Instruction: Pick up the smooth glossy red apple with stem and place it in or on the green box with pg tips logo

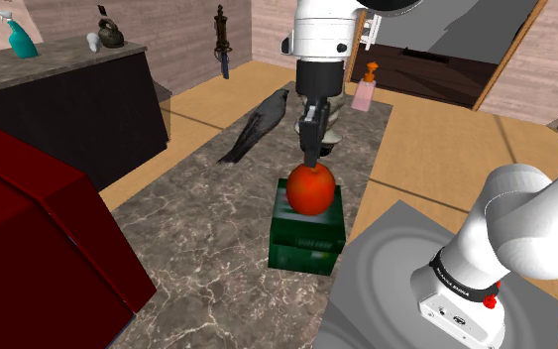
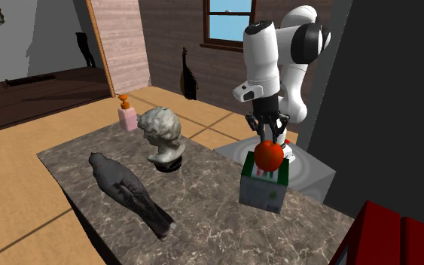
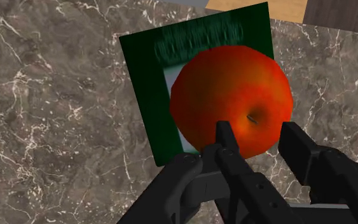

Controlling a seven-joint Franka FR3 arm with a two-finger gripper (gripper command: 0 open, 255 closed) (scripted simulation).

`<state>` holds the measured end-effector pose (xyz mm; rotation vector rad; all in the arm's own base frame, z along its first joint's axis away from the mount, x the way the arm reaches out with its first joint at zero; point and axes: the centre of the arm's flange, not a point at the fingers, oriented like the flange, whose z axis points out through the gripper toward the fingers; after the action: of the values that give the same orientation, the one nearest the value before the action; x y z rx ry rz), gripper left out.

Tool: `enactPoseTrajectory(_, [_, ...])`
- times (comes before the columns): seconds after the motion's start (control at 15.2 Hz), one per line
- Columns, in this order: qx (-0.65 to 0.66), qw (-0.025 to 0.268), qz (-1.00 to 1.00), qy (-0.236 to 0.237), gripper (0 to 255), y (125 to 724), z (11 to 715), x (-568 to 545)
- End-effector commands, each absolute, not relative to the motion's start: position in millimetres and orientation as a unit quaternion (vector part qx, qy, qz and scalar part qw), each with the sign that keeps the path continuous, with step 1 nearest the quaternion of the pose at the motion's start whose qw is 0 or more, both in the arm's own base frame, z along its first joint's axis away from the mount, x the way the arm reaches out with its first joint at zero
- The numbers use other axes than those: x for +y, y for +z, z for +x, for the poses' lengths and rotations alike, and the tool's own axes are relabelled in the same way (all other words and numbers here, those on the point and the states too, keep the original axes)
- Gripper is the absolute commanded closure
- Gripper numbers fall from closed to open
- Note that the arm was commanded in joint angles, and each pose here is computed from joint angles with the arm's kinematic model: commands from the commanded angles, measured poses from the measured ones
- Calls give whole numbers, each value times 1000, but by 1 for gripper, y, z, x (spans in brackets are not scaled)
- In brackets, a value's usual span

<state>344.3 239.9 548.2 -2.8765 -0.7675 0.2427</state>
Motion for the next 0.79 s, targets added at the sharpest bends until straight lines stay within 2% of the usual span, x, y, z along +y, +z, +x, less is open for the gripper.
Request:
enactPoseTrajectory(0.0, [-256, 77, -960, 81, 0, 548, 344, 240])
enactPoseTrajectory(0.26, [-256, 77, -960, 81, 0, 548, 344, 240])
enactPoseTrajectory(0.53, [-256, 77, -960, 81, 0, 597, 354, 235])
enactPoseTrajectory(0.73, [-256, 77, -960, 81, 0, 597, 354, 235])
